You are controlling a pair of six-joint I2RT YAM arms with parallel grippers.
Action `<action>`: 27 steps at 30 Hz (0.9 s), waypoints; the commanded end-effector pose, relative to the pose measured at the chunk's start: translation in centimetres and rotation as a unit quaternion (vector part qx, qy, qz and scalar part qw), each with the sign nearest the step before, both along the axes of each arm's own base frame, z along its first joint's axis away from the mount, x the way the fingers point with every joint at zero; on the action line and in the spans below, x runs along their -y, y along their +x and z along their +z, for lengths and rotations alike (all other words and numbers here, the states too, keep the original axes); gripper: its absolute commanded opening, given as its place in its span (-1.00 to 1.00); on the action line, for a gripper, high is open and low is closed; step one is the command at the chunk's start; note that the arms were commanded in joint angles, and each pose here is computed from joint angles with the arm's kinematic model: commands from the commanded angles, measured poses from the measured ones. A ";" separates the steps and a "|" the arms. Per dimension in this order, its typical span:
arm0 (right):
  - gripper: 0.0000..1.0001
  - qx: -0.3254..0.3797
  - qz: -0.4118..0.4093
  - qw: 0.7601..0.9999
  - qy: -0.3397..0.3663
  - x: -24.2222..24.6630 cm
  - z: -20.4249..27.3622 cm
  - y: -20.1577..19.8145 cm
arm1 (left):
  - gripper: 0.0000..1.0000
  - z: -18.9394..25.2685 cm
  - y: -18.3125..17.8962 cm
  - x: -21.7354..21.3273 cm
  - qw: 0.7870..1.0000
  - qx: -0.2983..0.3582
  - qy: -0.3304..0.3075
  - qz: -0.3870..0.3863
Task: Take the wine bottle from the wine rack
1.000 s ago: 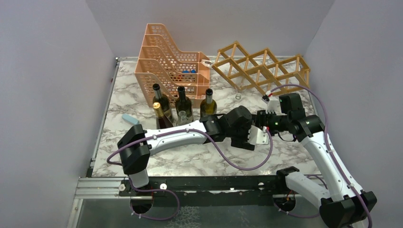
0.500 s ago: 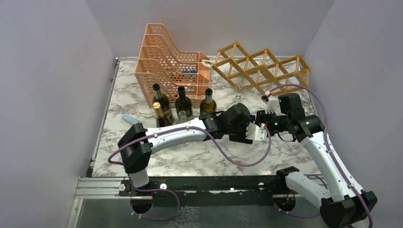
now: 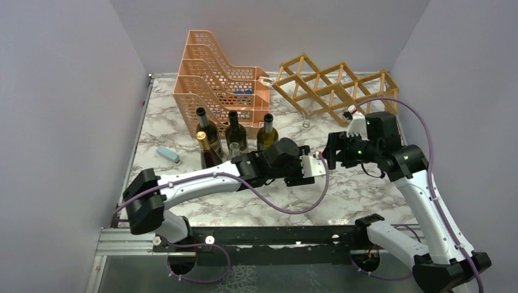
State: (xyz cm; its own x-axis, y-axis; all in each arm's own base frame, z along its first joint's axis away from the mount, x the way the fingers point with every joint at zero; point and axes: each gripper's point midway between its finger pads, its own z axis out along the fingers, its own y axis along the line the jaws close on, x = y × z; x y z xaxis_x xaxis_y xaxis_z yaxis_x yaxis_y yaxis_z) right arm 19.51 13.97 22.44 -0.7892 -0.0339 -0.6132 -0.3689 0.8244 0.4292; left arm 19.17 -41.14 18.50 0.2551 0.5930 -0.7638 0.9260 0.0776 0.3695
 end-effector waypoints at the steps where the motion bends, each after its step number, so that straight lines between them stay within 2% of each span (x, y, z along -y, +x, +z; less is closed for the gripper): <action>1: 0.77 0.071 -0.061 0.995 -0.033 2.1 3.4 2.1 | -0.21 5.0 -0.5 -1.3 0.992 -0.015 -0.117 0.050; 8: 1.00 0.136 -0.112 0.984 -0.036 3.6 7.1 3.3 | -0.24 7.0 1.1 -5.3 0.961 -0.014 -0.217 0.170; 11: 1.00 0.135 -0.111 0.984 -0.031 3.4 7.2 3.4 | -0.26 7.4 1.0 -5.7 0.954 -0.018 -0.241 0.178; 14: 1.00 0.130 -0.078 0.988 -0.002 1.9 7.4 2.9 | -0.27 7.6 0.8 -5.4 0.953 -0.024 -0.249 0.173; 16: 1.00 0.130 -0.029 0.990 0.038 0.1 8.0 2.0 | -0.27 7.6 1.0 -5.4 0.949 -0.029 -0.256 0.181; 20: 1.00 0.149 0.094 0.975 0.139 -3.9 9.5 -0.4 | -0.28 7.2 1.8 -5.7 0.936 -0.043 -0.272 0.219; 22: 0.97 0.143 0.107 0.970 0.163 -4.7 9.0 -0.4 | -0.28 7.0 1.8 -5.7 0.932 -0.050 -0.282 0.224; 27: 0.84 0.118 0.096 0.973 0.174 -5.4 7.8 1.3 | -0.28 6.7 1.5 -5.8 0.930 -0.059 -0.286 0.223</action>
